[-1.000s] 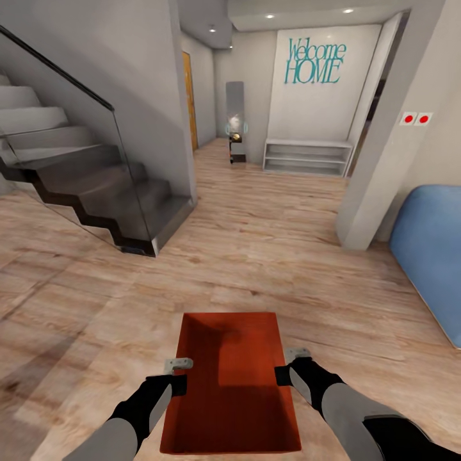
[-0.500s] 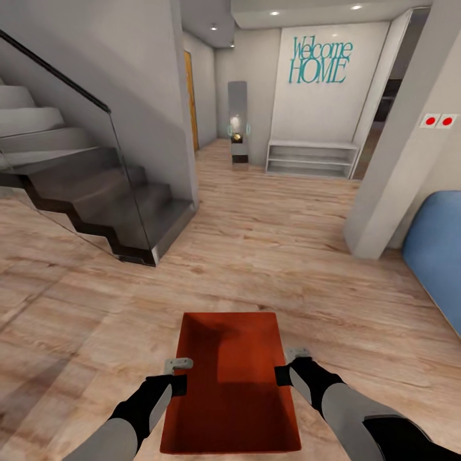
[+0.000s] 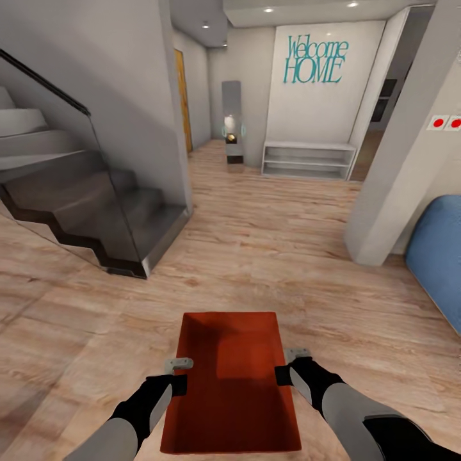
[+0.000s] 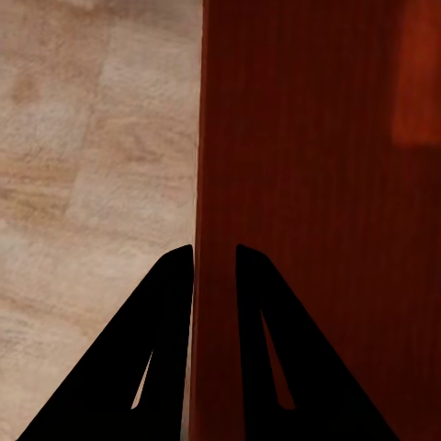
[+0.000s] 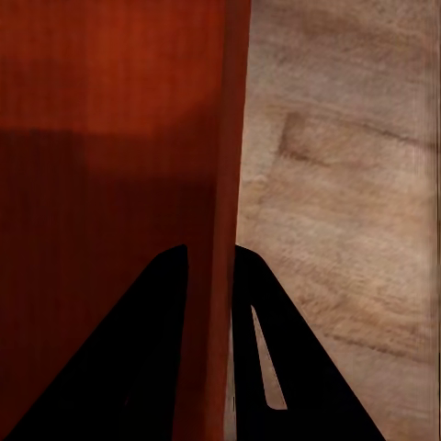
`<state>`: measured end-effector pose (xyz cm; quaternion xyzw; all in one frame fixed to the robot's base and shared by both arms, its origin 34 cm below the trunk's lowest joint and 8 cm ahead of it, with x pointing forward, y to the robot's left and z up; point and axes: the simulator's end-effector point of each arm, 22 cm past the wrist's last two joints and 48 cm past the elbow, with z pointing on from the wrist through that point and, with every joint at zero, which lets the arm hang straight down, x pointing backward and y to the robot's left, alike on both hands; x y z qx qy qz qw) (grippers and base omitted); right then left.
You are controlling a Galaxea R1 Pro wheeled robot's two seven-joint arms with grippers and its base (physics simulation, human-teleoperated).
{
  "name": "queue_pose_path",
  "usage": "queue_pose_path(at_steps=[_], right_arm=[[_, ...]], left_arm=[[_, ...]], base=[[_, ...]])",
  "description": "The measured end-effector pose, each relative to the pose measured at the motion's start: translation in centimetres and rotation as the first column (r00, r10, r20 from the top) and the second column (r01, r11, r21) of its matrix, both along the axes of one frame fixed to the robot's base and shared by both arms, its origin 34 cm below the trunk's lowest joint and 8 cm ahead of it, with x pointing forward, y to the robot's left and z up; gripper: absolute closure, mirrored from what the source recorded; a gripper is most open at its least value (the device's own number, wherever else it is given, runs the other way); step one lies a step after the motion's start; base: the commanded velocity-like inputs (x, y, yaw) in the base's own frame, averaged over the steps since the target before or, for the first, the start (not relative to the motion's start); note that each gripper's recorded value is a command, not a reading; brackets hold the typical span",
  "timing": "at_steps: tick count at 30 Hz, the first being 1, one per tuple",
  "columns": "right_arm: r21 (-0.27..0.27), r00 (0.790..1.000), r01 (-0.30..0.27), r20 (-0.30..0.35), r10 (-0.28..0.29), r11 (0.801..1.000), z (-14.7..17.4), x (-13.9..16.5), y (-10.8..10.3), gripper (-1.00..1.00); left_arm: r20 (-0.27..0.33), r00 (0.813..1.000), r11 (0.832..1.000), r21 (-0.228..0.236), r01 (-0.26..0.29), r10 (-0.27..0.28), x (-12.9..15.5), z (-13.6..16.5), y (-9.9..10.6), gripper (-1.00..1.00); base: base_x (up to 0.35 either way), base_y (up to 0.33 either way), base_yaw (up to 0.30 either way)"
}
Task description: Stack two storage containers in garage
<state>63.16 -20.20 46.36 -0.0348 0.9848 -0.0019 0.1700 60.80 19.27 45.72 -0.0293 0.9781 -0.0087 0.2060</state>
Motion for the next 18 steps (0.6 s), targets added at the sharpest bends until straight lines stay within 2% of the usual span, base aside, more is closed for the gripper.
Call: queue_pose_path(at_steps=[6, 18], right_arm=[[0.000, 1.000, 0.000, 0.002, 0.000, 1.000, 0.10, 0.09, 0.00, 1.00], [-0.001, 1.000, 0.000, 0.002, 0.000, 1.000, 0.11, 0.10, 0.00, 1.00]], left_arm=[[0.002, 1.000, 1.000, 0.000, 0.000, 0.000, 0.06, 0.07, 0.00, 1.00], [0.003, 1.000, 1.000, -0.001, -0.001, 0.001, 0.05, 0.08, 0.00, 1.00]], base=[[0.348, 0.000, -0.156], [0.348, 0.000, -0.020]])
